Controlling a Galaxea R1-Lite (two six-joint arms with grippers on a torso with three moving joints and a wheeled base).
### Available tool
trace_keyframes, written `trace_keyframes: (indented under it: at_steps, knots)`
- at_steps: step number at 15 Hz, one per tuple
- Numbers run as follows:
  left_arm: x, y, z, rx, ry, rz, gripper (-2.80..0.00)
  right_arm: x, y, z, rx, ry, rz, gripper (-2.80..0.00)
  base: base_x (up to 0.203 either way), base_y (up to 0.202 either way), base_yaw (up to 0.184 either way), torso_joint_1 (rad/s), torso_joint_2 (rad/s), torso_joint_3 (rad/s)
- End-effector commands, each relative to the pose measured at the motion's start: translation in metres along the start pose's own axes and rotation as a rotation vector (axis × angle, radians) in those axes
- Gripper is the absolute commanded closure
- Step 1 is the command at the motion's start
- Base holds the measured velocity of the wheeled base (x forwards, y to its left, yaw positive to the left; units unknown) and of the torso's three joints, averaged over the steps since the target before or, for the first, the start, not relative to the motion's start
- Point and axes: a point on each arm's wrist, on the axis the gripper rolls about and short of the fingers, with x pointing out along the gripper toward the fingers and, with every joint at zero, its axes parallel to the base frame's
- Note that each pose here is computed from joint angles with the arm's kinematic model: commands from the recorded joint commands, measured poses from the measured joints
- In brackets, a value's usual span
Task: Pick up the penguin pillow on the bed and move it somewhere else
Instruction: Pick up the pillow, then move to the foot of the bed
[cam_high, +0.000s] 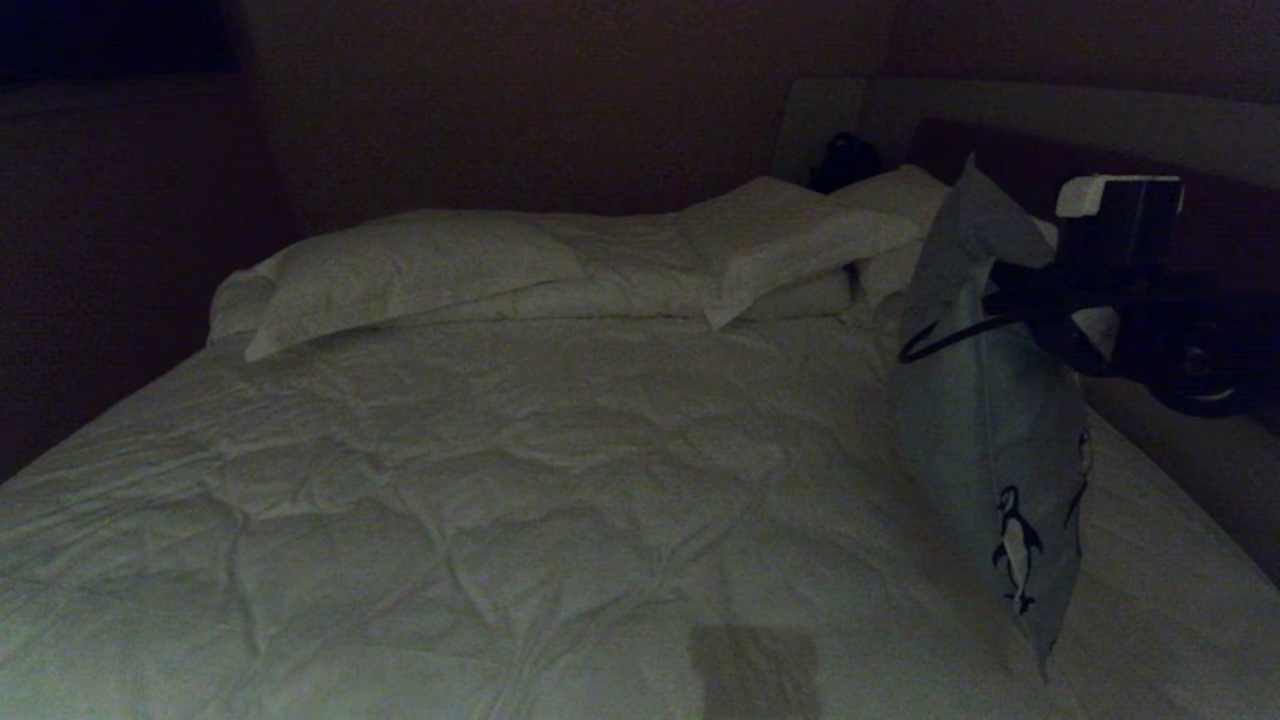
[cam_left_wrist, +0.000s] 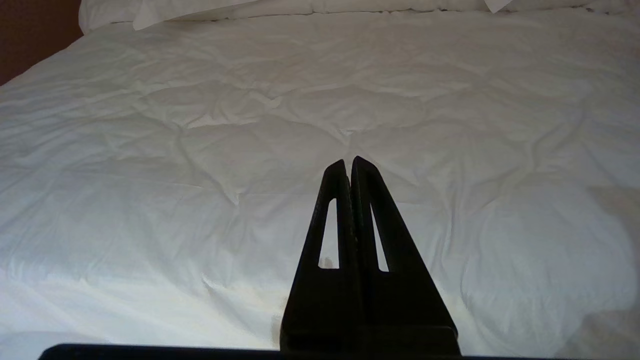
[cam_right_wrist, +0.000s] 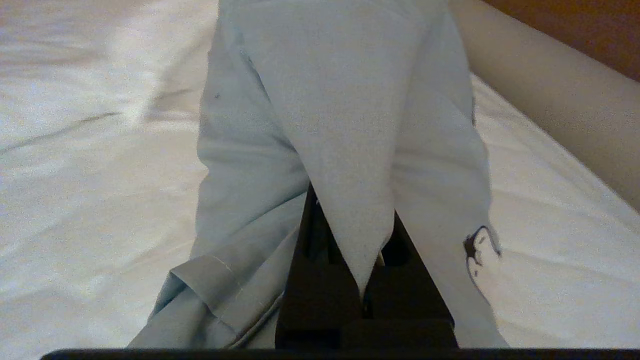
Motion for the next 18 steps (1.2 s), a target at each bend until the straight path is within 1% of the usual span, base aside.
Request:
trace_keyframes:
  at_steps: [1, 4, 6, 10, 18]
  knots:
    - [0.000, 0.000, 0.000, 0.000, 0.000, 0.001, 0.00, -0.032, 0.008, 0.014, 0.025, -0.032, 0.069, 0.00, 0.000, 0.000, 0.000, 0.000, 0.00, 0.000]
    - [0.000, 0.000, 0.000, 0.000, 0.000, 0.001, 0.00, -0.062, 0.015, 0.020, 0.031, -0.041, 0.145, 0.00, 0.000, 0.000, 0.000, 0.000, 0.00, 0.000]
    - [0.000, 0.000, 0.000, 0.000, 0.000, 0.001, 0.00, -0.074, 0.020, 0.022, 0.036, -0.044, 0.179, 0.00, 0.000, 0.000, 0.000, 0.000, 0.00, 0.000]
    - [0.000, 0.000, 0.000, 0.000, 0.000, 0.001, 0.00, -0.083, 0.023, 0.019, 0.027, -0.037, 0.207, 0.00, 0.000, 0.000, 0.000, 0.000, 0.00, 0.000]
    - [0.000, 0.000, 0.000, 0.000, 0.000, 0.001, 0.00, -0.084, 0.023, 0.015, 0.011, -0.026, 0.209, 0.00, 0.000, 0.000, 0.000, 0.000, 0.00, 0.000]
